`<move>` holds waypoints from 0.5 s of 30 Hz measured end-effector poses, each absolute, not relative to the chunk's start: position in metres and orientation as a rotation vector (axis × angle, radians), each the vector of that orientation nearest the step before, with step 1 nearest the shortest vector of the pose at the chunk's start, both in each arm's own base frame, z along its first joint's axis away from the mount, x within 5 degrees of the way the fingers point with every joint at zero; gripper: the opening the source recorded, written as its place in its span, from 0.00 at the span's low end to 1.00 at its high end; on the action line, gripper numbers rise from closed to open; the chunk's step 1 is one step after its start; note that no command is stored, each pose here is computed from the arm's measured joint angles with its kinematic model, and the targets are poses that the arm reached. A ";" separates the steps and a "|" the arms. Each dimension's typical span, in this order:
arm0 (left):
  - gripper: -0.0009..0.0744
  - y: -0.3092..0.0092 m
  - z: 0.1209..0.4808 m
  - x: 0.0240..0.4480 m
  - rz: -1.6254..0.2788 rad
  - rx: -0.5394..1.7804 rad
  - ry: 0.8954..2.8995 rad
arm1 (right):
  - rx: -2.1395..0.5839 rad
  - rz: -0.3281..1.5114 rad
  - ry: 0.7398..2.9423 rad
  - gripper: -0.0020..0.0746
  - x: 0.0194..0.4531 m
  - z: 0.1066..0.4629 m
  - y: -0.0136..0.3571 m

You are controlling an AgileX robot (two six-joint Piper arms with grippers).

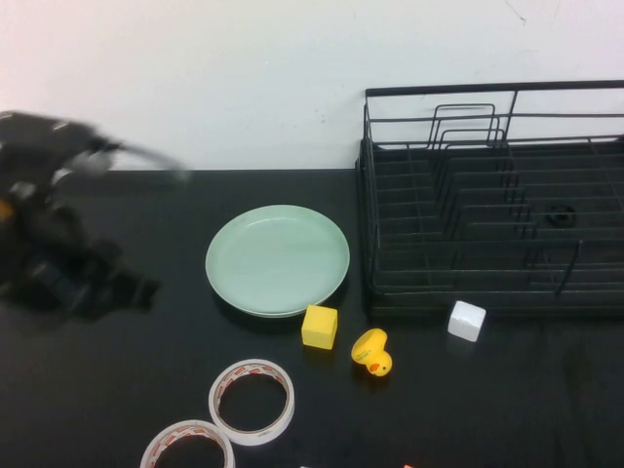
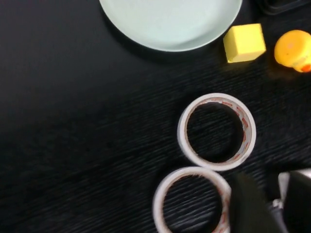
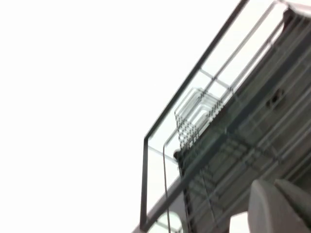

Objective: Place plate on rack

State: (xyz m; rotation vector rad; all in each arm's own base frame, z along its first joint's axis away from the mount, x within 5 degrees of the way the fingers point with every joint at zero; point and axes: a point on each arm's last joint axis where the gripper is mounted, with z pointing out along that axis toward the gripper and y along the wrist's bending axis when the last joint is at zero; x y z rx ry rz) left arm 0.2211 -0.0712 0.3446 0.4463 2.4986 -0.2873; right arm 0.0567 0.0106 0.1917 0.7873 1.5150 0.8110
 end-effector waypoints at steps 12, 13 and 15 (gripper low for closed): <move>0.59 -0.103 0.277 0.343 -0.403 0.086 2.789 | 0.598 0.744 1.665 0.02 0.055 0.185 0.020; 0.58 -0.103 0.268 0.351 -0.427 0.046 2.802 | 0.596 0.743 1.667 0.02 0.055 0.185 0.020; 0.58 -0.100 0.249 0.366 -0.481 -0.040 2.827 | 0.585 0.734 1.669 0.02 0.055 0.185 0.020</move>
